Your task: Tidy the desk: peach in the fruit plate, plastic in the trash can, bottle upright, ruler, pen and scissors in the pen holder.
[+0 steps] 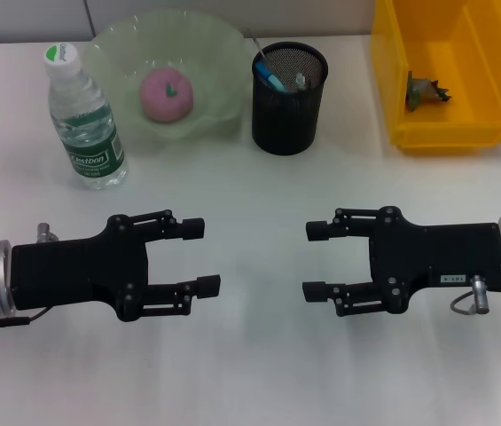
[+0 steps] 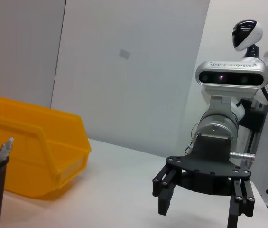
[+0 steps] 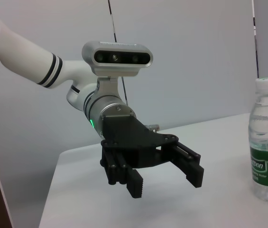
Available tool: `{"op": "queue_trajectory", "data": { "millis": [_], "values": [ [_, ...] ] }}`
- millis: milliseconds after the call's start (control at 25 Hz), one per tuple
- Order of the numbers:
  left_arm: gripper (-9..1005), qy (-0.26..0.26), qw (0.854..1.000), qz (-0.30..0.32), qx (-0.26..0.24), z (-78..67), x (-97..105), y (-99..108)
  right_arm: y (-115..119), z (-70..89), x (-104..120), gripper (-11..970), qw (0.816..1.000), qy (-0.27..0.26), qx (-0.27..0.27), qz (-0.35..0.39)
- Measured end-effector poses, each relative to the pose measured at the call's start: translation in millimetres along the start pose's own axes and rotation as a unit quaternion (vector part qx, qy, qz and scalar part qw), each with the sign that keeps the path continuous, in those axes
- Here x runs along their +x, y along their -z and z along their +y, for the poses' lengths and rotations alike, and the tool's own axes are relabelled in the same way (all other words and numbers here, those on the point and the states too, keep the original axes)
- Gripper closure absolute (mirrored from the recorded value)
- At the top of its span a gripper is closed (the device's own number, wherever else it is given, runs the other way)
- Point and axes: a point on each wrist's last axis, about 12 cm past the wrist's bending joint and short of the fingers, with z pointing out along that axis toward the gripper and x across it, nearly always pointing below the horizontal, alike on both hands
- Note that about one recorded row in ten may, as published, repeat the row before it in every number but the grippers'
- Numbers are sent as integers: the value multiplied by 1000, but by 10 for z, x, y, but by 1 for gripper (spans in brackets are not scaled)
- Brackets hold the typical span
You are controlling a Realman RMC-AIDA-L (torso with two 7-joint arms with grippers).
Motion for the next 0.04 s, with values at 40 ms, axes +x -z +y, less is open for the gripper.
{"op": "queue_trajectory", "data": {
  "millis": [40],
  "values": [
    [220,0,1000,0,0,0,0,0,-1,-1,-2,194,1000,0,0,0]
  ]
}}
